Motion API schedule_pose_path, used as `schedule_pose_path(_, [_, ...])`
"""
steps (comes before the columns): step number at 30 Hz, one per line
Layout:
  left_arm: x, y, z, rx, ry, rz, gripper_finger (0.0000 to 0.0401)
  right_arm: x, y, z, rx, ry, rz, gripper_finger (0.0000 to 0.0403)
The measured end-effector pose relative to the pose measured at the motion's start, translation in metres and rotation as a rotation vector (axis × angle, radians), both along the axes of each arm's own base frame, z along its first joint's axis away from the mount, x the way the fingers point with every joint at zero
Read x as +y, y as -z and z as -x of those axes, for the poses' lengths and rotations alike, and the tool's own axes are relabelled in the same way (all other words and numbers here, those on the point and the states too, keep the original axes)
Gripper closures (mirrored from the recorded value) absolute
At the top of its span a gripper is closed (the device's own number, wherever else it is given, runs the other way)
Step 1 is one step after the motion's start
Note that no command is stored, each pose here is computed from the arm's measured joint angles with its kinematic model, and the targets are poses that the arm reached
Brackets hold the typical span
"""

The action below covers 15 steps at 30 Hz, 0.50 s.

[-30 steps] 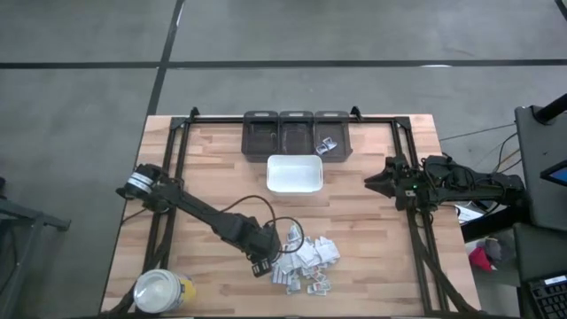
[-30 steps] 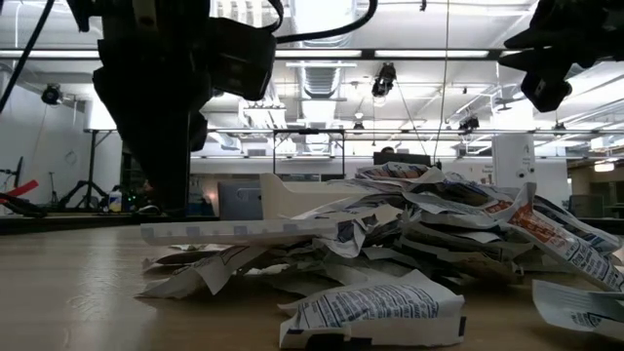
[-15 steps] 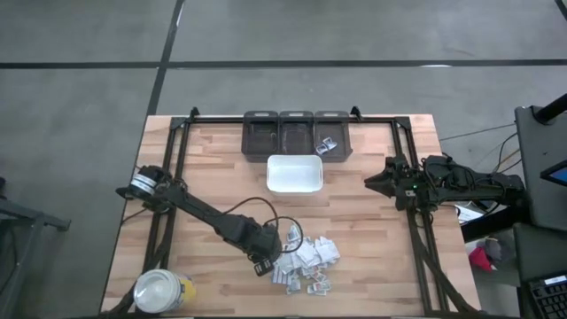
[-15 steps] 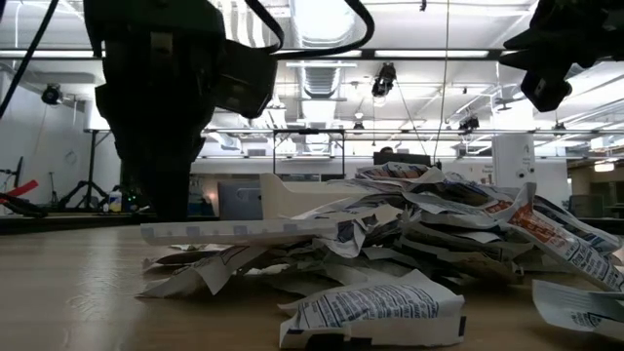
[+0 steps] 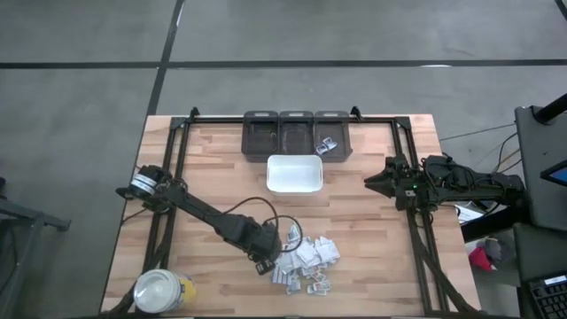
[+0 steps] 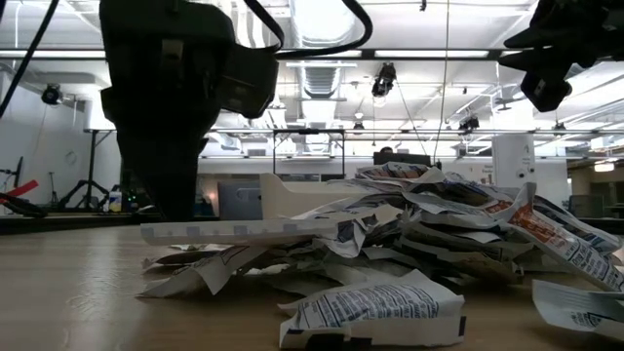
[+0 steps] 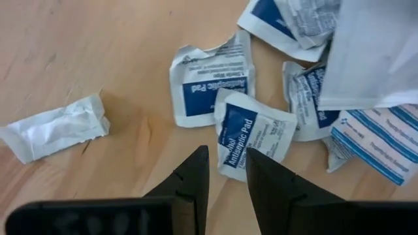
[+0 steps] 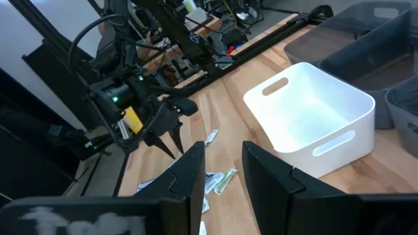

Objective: Pick & Place First Aid Supplies
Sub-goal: Put the white alcohol pad into the right black bin

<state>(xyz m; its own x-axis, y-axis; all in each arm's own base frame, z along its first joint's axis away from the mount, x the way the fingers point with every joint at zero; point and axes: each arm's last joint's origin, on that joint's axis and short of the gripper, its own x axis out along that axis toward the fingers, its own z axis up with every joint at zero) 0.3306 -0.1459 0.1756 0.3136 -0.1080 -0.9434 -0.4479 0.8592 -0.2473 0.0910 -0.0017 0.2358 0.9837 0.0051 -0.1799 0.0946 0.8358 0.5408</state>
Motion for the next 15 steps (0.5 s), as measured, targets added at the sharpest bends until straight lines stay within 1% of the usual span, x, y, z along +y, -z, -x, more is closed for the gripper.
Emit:
schedule_pose_path(3, [0.001, 0.004, 0.001, 0.008, -0.027, 0.007, 0.0307, 0.000, 0.000, 0.000, 0.000, 0.000, 0.000, 0.0303])
schedule_pose_path(15, [-0.002, 0.018, -0.004, 0.013, -0.031, 0.008, 0.0307, 0.000, 0.000, 0.000, -0.001, 0.000, 0.000, 0.0308])
